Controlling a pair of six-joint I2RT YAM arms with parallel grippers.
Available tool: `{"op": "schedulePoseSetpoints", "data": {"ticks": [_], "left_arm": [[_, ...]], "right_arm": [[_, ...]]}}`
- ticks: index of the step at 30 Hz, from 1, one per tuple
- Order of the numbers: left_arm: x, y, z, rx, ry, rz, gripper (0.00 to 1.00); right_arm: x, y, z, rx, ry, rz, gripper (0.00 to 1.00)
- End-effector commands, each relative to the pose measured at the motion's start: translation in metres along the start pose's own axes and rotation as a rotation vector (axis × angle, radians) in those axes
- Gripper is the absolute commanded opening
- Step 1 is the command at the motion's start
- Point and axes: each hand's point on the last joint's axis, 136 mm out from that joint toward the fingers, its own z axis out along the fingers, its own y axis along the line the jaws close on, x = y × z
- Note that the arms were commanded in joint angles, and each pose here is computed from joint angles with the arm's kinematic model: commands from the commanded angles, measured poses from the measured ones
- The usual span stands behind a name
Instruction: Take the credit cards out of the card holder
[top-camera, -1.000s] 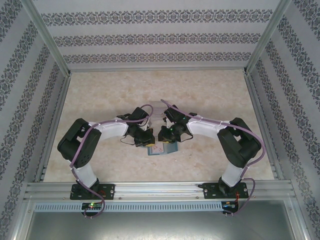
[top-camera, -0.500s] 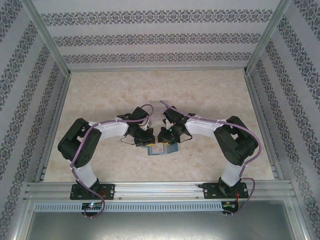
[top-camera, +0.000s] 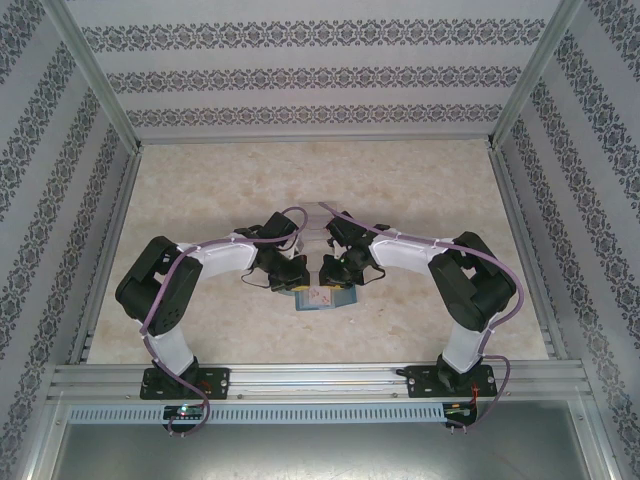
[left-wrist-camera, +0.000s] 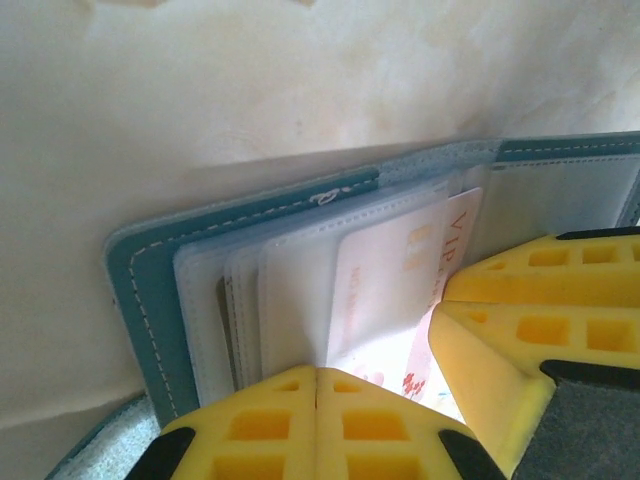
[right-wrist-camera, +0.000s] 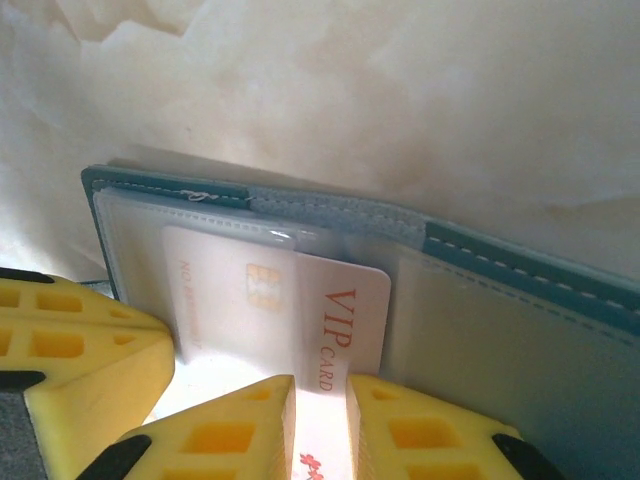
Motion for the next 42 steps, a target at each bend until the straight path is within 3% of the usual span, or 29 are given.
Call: {"op": "schedulePoseSetpoints", "data": {"ticks": [1, 12, 20, 30, 42], "left_arm": [[0.003, 0.002, 0.002, -0.039, 0.017, 0.017, 0.00], [-0.002, -0.012, -0.014, -0.049, -0.002, 0.055, 0.00], [0.001, -0.020, -0.004, -0.050, 0.026, 0.073, 0.00], [0.004, 0.003, 0.007, -0.170, 0.064, 0.067, 0.00], [0.007, 0.014, 0.011, -0.208, 0.082, 0.059, 0.00]], "right_arm": [[-0.002, -0.004, -0.004, 0.033, -0.004, -0.007, 0.22], [-0.008, 0.010, -0.018, -0.044, -0.039, -0.002, 0.23], [-0.007, 0.003, -0.017, -0.030, -0.038, 0.010, 0.23], [-0.004, -0.005, -0.006, -0.012, -0.007, 0.017, 0.24], [-0.004, -0.013, 0.004, 0.016, 0.017, 0.015, 0.26]]}}
